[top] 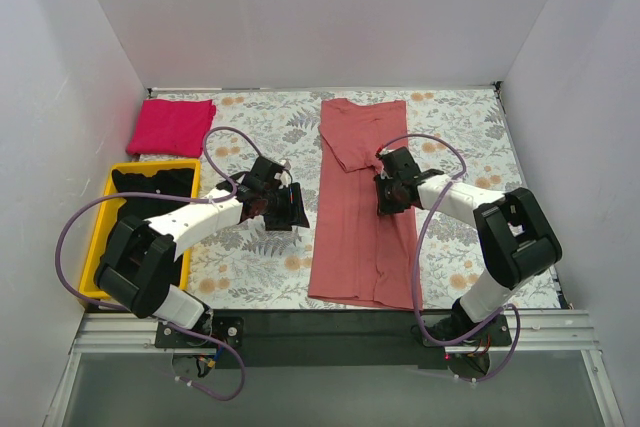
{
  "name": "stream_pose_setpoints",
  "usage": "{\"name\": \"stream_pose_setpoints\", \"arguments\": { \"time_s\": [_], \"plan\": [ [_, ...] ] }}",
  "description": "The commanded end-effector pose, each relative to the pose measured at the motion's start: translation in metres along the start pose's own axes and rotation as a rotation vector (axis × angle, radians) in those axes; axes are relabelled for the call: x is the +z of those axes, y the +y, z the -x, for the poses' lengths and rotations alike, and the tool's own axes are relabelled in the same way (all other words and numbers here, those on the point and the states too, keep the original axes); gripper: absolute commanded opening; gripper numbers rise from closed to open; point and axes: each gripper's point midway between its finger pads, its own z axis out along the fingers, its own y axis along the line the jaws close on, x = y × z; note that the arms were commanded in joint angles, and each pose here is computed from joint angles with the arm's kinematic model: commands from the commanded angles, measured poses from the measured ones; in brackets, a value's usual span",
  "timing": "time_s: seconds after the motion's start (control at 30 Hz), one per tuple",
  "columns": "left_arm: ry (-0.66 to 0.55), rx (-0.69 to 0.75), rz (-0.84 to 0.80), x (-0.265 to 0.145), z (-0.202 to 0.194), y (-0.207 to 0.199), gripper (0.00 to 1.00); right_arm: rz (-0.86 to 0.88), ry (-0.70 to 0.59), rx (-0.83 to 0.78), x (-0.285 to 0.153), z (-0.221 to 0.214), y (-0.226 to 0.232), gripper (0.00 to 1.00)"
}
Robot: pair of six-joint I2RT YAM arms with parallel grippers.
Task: Fold and stack the t-shirts
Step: Fold the tshirt
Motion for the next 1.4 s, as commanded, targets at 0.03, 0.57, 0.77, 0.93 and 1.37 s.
{"name": "stream_pose_setpoints", "arguments": {
  "time_s": [0.03,0.57,0.77,0.93,1.37],
  "plan": [
    [-0.015,0.000,-0.002,-0.004,0.001,-0.001,0.51,0.015,-0.016,-0.017,0.001,0.010,0.008,0.22],
    [-0.017,-0.003,0.008,-0.005,0.000,0.002,0.51,0.005,-0.013,-0.052,-0.001,0.011,0.010,0.01],
    [-0.017,-0.001,0.006,-0.004,0.001,0.001,0.52,0.041,-0.017,-0.089,-0.015,0.014,0.023,0.01],
    [-0.017,-0.003,0.010,-0.004,0.002,0.002,0.51,0.055,-0.003,-0.115,-0.018,0.008,0.032,0.01],
    [-0.012,-0.008,0.025,-0.004,-0.001,0.006,0.51,0.065,0.023,-0.123,-0.024,0.013,0.041,0.01]
  ]
}}
